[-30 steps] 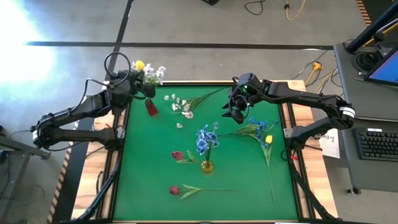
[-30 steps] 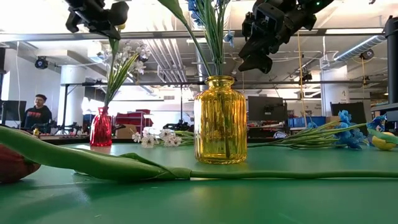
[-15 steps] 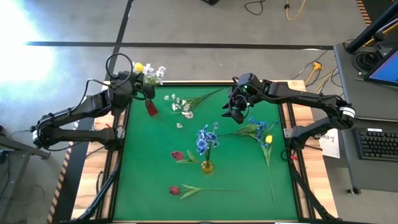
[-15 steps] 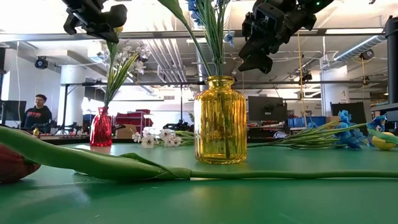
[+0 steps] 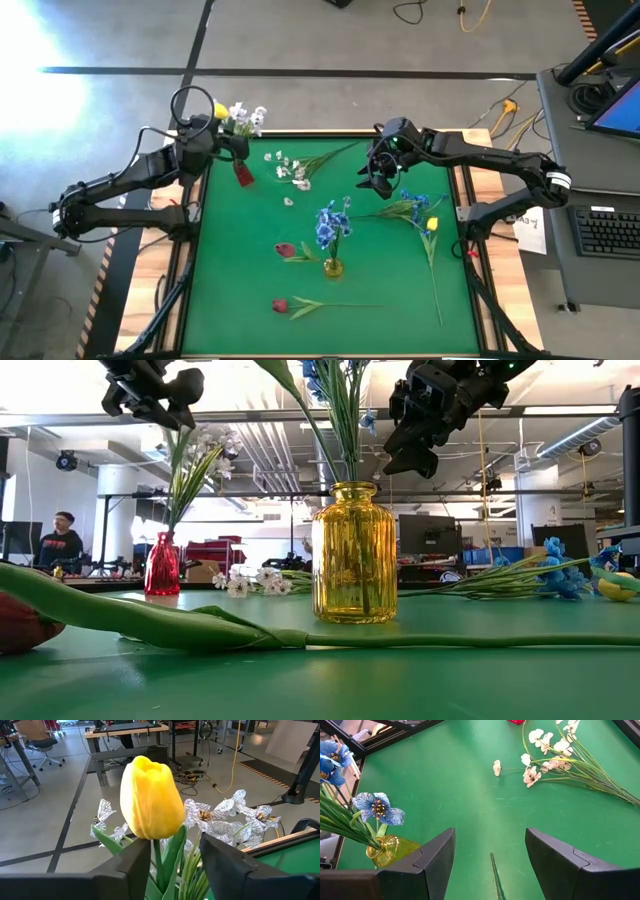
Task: Sort flowers into vase by color
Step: Put the left yellow flower into the red vase
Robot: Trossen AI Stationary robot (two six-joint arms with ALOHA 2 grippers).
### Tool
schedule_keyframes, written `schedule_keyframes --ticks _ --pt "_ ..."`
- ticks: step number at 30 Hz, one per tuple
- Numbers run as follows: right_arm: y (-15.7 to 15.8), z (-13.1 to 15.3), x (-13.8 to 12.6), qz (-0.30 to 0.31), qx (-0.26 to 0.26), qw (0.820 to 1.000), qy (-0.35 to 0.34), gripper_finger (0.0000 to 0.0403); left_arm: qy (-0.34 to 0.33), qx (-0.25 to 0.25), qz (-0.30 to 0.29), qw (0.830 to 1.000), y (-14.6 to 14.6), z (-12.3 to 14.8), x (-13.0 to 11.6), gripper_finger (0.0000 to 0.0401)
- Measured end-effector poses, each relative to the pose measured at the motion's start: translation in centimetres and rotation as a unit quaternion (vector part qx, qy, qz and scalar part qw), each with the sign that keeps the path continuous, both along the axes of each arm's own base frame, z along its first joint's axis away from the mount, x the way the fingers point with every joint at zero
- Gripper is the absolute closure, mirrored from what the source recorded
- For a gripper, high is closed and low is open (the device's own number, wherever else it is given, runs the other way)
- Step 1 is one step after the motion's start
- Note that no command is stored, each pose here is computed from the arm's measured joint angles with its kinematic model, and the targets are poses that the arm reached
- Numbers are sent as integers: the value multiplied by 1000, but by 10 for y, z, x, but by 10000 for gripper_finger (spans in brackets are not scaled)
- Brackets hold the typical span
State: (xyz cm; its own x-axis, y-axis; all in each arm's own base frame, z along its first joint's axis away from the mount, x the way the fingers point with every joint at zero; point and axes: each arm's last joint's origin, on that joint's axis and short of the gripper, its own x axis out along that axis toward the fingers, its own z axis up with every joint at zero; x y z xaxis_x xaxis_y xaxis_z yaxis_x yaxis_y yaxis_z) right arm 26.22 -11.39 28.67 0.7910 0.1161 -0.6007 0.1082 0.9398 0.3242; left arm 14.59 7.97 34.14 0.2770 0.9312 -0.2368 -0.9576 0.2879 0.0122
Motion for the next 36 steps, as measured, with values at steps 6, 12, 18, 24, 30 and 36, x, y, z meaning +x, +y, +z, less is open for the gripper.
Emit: schedule_keyframes --ticks 6,12,18,24,30,36 --pt "0 0 0 0 0 1000 0 170 -7 -1 1 1000 0 1 0 208" --pt "0 0 0 0 0 1000 0 170 -9 -14 -11 1000 -1 1 -1 181" --pt "0 0 0 0 0 1000 0 170 -8 -35 -14 999 -2 2 -3 159" --pt "0 0 0 0 0 1000 0 170 9 -73 -36 997 -6 3 -9 151" --pt "0 0 0 0 0 1000 0 170 15 -107 -70 992 -8 0 -8 151" --pt "0 0 0 -1 1 1000 0 170 36 -131 -64 989 -10 -6 -12 151"
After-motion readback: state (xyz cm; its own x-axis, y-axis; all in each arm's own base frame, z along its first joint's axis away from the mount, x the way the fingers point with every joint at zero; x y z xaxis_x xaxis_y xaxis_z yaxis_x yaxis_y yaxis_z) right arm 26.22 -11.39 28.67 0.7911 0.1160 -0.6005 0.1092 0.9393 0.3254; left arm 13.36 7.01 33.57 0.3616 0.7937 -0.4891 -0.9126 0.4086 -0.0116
